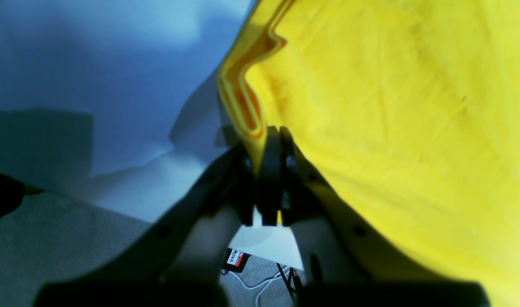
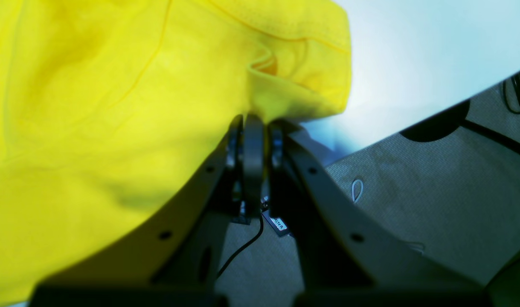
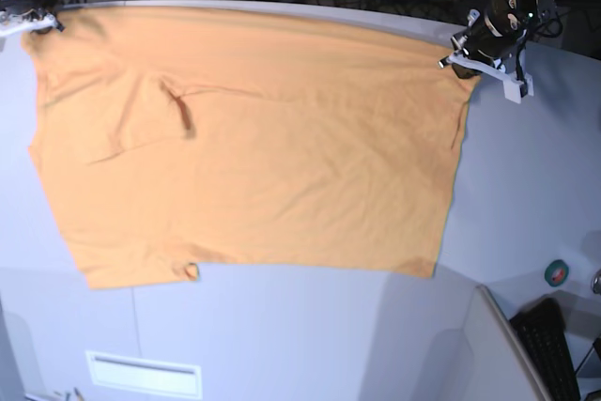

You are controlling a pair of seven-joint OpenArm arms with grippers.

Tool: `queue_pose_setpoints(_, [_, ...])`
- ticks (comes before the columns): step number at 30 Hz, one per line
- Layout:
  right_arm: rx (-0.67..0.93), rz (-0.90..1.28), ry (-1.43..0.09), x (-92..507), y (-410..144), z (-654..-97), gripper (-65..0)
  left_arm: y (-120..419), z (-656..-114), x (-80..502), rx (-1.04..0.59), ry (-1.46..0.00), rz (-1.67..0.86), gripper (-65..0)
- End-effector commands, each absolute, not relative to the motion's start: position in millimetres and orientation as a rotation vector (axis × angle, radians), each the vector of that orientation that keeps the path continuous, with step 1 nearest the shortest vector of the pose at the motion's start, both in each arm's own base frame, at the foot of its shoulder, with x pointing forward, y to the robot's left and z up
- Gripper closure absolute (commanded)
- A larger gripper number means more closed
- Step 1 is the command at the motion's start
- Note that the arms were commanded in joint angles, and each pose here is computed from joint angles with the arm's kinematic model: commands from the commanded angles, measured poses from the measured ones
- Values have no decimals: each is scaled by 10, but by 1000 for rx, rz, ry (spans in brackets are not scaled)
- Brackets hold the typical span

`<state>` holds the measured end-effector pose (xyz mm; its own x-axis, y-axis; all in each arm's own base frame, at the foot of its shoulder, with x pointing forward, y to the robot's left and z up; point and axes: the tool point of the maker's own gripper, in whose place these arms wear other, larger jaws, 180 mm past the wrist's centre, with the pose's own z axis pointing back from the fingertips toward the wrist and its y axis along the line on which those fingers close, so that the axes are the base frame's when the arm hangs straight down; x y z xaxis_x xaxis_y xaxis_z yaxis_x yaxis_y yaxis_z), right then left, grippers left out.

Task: Layout the t-shirt on the table in an organized manner, then fold the t-shirt properly
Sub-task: 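Lay the shirt flat across the table with both grippers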

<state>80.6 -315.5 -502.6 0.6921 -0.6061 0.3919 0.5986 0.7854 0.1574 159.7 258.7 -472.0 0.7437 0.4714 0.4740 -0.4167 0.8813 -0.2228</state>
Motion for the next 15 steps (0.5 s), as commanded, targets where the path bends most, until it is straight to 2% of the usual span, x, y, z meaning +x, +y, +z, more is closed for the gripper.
queue_pose_setpoints(1, [-19,-666,-464,815,-3288,-4949,0,2684,-4636,1652,-81,-584,487,0])
queue_pose_setpoints(5, [-23,-663,-468,829,-3309,-4935,0,2682,-4637,1650,-82,-583,488,0])
queue_pose_setpoints(6, [-26,-659,-474,845,-3319,-4915,0,2687,-4635,1650,-81,-583,489,-51])
queue_pose_setpoints(9, [-47,-640,-493,858,-3355,-4820,-272,2695,-4640,1618,-79,-579,492,-319])
queue_pose_setpoints(11, [-69,-621,-510,859,-3397,-4728,-437,2779,-4609,1599,-63,-588,512,-461])
queue_pose_setpoints(13, [-84,-604,-533,899,-3421,-4637,-489,2856,-4588,1584,-53,-603,556,-541])
queue_pose_setpoints(15, [-100,-591,-549,919,-3450,-4563,-476,3038,-4530,1541,-23,-632,629,-564])
